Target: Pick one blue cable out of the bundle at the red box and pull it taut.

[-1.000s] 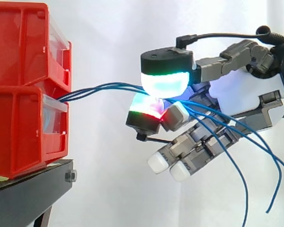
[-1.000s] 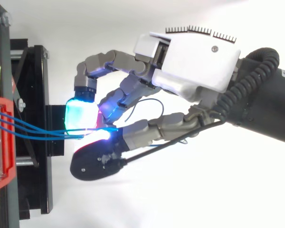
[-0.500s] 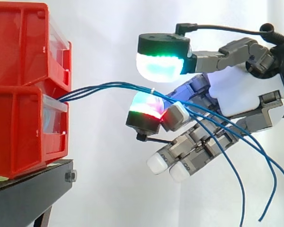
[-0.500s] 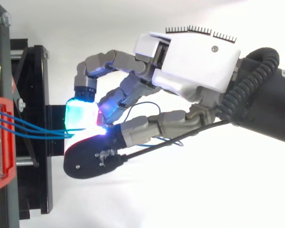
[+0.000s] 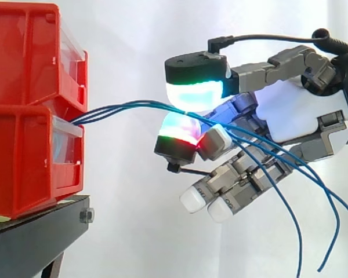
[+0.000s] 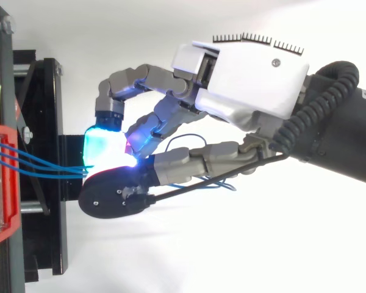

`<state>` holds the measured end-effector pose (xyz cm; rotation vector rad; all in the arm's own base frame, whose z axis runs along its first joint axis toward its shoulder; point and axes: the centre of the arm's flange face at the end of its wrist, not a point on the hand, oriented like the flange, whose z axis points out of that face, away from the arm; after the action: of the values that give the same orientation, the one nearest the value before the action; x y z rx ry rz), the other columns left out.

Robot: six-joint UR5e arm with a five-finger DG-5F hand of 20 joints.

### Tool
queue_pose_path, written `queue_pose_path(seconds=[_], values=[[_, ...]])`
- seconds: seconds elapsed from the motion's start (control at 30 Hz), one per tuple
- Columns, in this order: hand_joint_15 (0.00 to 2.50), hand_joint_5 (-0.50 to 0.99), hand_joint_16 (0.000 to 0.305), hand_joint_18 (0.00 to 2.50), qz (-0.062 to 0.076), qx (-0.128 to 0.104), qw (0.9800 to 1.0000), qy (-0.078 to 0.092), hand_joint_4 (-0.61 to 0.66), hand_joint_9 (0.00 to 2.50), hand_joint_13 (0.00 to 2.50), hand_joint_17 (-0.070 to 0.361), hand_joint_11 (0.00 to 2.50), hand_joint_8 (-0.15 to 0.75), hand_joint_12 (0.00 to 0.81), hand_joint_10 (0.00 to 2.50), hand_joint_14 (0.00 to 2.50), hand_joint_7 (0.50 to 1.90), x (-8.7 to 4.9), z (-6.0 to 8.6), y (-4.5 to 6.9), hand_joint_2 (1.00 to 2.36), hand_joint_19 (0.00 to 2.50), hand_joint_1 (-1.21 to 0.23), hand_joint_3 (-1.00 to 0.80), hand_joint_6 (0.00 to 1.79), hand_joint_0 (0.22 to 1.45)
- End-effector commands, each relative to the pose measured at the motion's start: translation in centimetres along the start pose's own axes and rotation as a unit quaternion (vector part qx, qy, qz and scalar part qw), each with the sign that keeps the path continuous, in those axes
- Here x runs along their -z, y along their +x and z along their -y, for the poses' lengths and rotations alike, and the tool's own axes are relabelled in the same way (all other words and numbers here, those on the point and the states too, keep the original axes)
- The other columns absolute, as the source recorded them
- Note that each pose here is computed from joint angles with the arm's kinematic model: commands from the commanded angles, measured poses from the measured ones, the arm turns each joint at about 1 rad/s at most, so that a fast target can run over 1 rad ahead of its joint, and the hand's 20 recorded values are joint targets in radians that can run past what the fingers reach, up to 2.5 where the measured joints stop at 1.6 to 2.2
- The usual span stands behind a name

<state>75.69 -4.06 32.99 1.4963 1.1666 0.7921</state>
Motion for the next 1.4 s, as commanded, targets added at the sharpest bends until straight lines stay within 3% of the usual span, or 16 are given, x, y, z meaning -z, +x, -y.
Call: queue_pose_path(seconds=[0.0, 0.67, 1.03, 1.2, 1.27, 1.37], values=[[0.35, -0.18, 0.058, 0.61, 0.0, -0.001, 1.0, -0.001, 0.2, 0.97, 0.68, 0.131, 1.13, 0.307, 0.432, 0.02, 0.01, 1.39, 0.01, -0.09, -0.02, 1.02, 0.34, -0.82, -0.25, 0.89, 0.63], [0.35, -0.19, 0.057, 0.63, -0.001, 0.0, 1.0, -0.001, 0.19, 0.94, 0.68, 0.129, 1.11, 0.3, 0.425, 0.02, 0.01, 1.4, 0.04, -0.09, 0.09, 1.02, 0.31, -0.92, -0.28, 0.9, 0.69], [0.32, -0.22, 0.058, 0.64, 0.0, -0.001, 1.0, -0.001, 0.15, 0.85, 0.65, 0.13, 1.08, 0.282, 0.419, 0.02, 0.01, 1.33, 0.01, -0.09, -0.02, 1.01, 0.24, -0.96, -0.35, 0.9, 0.74], [0.29, -0.24, 0.057, 0.61, 0.0, 0.0, 1.0, 0.0, 0.14, 0.78, 0.61, 0.129, 1.05, 0.278, 0.418, 0.02, 0.01, 1.3, 0.02, -0.07, -0.03, 1.01, 0.22, -0.98, -0.4, 0.91, 0.72], [0.29, -0.25, 0.057, 0.6, 0.0, 0.0, 1.0, 0.0, 0.14, 0.77, 0.6, 0.129, 1.06, 0.279, 0.418, 0.02, 0.01, 1.3, 0.02, -0.07, -0.03, 1.0, 0.24, -0.99, -0.5, 0.91, 0.68], [0.31, -0.24, 0.058, 0.61, 0.0, 0.001, 1.0, 0.001, 0.17, 0.79, 0.6, 0.13, 1.06, 0.286, 0.419, 0.02, 0.01, 1.29, -0.02, 0.1, -0.01, 1.0, 0.26, -0.96, -0.5, 0.9, 0.62]])
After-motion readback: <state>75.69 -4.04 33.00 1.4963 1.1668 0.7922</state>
